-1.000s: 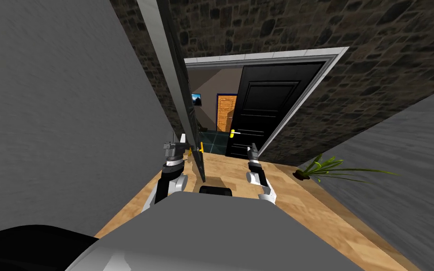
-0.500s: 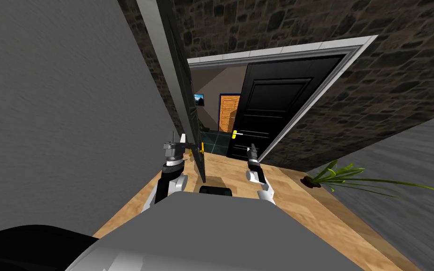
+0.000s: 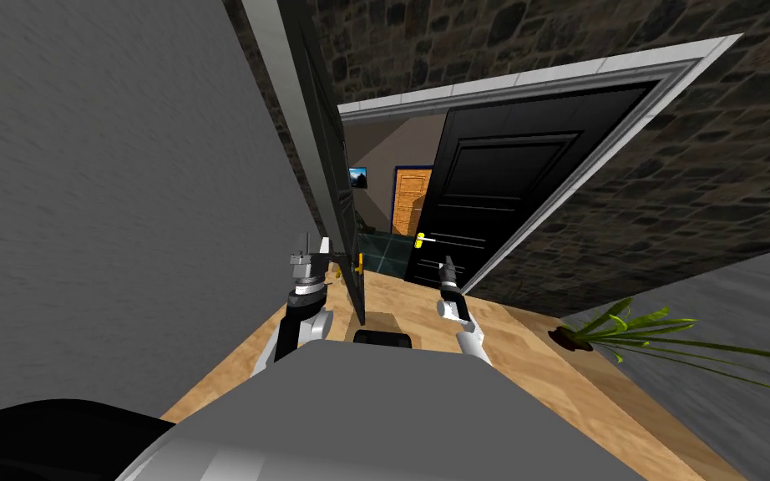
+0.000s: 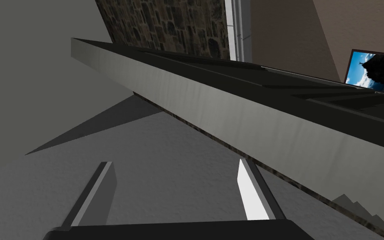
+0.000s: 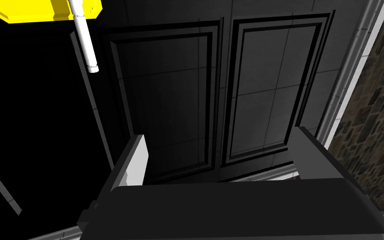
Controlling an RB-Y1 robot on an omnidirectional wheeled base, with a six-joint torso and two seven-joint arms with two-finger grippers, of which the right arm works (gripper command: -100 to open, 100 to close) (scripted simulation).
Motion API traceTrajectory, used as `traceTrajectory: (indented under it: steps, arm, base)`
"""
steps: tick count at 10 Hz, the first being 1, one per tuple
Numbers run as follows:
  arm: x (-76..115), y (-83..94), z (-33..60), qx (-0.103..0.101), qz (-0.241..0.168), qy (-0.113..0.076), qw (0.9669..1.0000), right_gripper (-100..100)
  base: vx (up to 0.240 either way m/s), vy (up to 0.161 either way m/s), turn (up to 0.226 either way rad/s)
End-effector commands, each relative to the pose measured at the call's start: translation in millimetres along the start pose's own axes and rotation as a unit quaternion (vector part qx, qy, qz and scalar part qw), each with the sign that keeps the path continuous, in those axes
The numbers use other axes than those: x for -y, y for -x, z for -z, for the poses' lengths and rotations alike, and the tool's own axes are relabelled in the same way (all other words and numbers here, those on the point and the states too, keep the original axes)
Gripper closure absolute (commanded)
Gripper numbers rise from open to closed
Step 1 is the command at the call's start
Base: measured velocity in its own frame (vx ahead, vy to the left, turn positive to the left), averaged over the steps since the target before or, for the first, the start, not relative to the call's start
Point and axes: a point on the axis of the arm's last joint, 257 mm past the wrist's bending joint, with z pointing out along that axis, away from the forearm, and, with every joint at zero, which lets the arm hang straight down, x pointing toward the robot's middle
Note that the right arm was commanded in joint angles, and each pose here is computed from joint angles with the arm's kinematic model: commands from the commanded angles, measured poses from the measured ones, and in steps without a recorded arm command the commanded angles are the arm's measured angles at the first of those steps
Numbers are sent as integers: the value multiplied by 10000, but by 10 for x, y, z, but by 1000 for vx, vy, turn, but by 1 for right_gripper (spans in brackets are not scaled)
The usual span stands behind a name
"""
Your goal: Pull the door open
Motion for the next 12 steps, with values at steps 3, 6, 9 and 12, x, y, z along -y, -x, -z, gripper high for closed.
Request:
traceTrajectory:
  steps: [3,6,9,12]
  arm:
    - [213,98,-56,93,15,-199,9998,-100]
    - [384,229,-152,221,17,-354,9991,-100]
    - [533,309,-167,299,30,-506,9983,-100]
    - [697,455,-240,450,33,-674,9967,-100]
  base:
    - [40,-32,98]
    - [42,-32,101]
    - [39,-41,87]
    - [38,-37,101]
